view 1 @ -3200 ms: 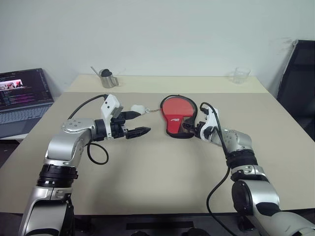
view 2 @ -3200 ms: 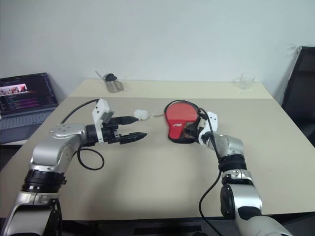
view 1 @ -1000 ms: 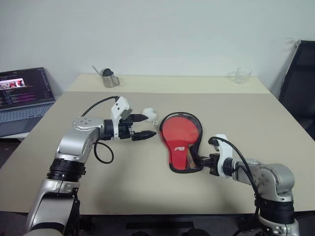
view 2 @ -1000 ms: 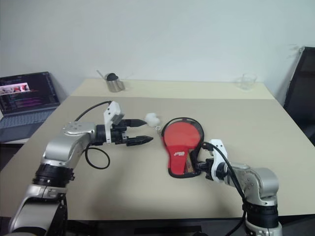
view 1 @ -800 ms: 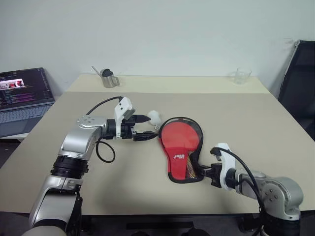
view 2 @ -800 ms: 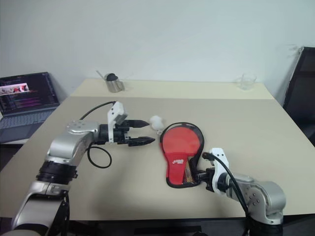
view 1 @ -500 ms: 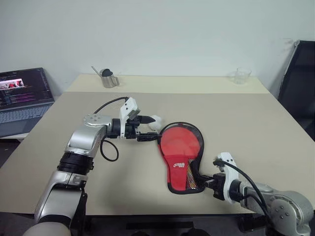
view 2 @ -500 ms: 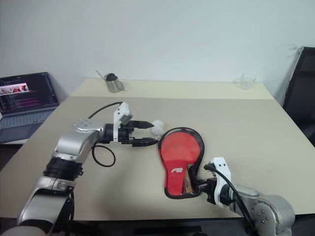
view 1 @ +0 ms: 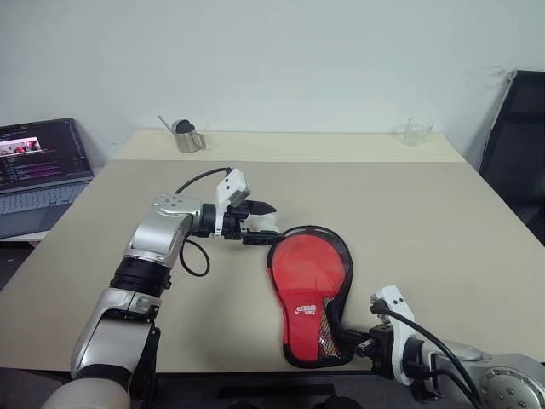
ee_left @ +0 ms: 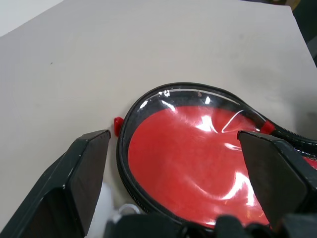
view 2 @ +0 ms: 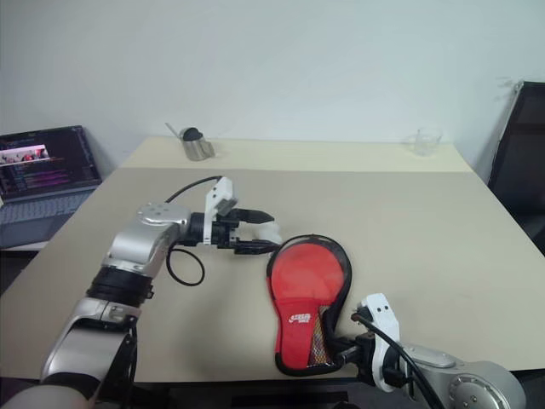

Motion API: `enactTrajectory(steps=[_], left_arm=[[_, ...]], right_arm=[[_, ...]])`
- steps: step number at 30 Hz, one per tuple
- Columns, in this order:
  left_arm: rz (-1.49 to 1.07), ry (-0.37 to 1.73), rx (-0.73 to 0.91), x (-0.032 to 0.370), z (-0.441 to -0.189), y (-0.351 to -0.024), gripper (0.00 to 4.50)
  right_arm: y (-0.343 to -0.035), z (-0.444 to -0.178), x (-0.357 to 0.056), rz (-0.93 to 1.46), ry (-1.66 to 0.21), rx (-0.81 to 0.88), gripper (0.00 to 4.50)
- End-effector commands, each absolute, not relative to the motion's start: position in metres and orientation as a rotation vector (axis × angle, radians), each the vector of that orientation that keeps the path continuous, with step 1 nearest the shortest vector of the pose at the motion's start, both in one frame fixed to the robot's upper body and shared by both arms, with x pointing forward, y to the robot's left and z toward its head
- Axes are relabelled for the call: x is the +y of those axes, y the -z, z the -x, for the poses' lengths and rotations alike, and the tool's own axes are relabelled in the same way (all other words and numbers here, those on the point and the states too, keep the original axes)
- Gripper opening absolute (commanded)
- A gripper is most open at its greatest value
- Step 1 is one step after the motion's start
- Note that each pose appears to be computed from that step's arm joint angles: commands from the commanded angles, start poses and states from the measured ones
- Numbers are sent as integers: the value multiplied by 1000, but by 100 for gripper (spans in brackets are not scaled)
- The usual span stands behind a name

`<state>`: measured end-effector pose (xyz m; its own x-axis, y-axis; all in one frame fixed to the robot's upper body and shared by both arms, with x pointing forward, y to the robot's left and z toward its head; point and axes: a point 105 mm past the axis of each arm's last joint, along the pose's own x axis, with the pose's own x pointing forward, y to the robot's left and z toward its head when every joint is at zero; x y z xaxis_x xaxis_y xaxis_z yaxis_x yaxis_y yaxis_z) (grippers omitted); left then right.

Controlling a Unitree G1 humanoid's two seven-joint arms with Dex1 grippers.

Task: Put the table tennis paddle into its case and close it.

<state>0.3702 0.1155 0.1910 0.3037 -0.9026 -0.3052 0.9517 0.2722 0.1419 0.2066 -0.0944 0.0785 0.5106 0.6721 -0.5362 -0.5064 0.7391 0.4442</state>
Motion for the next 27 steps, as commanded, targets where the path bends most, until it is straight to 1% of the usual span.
enactTrajectory(steps=[1,3,4,6,9,11,12,13,14,18,21,23,25,27], left_arm=[[-357,1265,121,112,-372,-206,450],[-358,1260,118,112,-372,-207,450],[-357,1256,115,113,-372,-207,450],[-355,1248,111,114,-373,-207,450],[-357,1233,109,117,-374,-208,450],[-359,1218,104,119,-376,-208,450],[-357,1214,101,120,-376,-209,450],[-357,1209,98,121,-376,-209,450],[-356,1204,95,121,-377,-209,450],[-348,1176,79,123,-380,-209,450],[-342,1126,68,128,-385,-210,450],[-343,1064,73,134,-393,-209,450],[-336,989,87,141,-402,-206,450],[-336,907,103,148,-412,-202,450]], right_arm=[[-84,-206,-88,-237,-767,747,2],[-86,-210,-90,-237,-761,740,2],[-86,-212,-90,-236,-759,738,48],[-87,-213,-92,-233,-761,738,99],[-90,-216,-100,-191,-757,738,190],[-94,-216,-107,-143,-766,741,275],[-97,-216,-113,-115,-769,743,298],[-100,-215,-119,-69,-779,747,333],[-104,-214,-127,-46,-781,751,359],[-115,-219,-158,55,-735,770,359],[-127,-231,-178,154,-699,749,359],[-139,-247,-183,184,-682,677,359],[-158,-269,-176,190,-684,548,359],[-181,-294,-160,184,-687,377,359]])
